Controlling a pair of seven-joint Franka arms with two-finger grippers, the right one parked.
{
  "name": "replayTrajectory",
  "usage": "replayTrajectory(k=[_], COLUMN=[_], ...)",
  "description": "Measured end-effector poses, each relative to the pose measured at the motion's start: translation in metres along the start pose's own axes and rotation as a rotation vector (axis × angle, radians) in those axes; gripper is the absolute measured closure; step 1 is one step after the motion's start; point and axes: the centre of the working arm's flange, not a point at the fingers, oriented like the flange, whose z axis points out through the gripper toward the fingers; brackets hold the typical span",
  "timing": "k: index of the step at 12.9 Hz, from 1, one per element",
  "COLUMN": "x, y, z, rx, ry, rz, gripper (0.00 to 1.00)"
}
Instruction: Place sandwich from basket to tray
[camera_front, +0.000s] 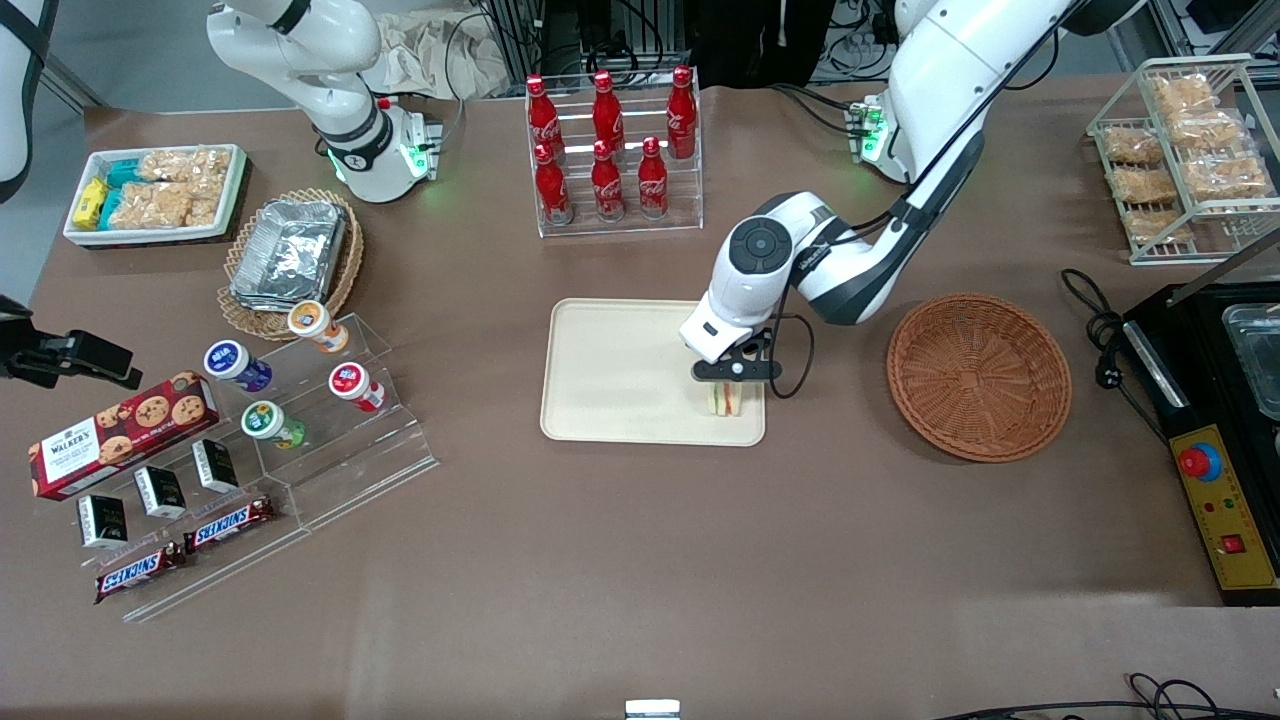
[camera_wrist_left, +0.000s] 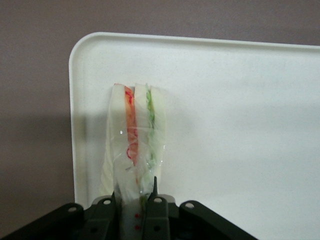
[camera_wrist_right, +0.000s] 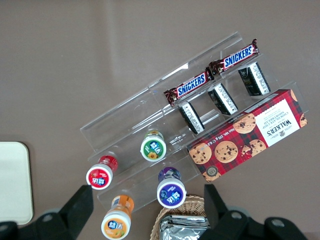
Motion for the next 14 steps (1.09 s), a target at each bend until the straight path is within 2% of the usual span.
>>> replayTrajectory(k=[1,2,6,8,9,12,14], x=[0.000,0.000,0.007,0.017,0.023,0.043,0.054], y=[0.000,-0.001,0.002,0.004,0.005,0.009,-0.001], z=[0.003,0.004,-0.004,-0.022,-0.040,-0.134,-0.220], rx=[0.003,0.004,-0.009,-0.020,-0.012,0.023,0.059], ry=[0.002,0.003,0.021,0.051,0.070,0.150,0.167], rz=[-0.001,-0.001,-0.053,-0.115,-0.141,-0.204,-0.280], gripper=[0.81,0.75,0.30,0.10,0.01,0.00,0.00])
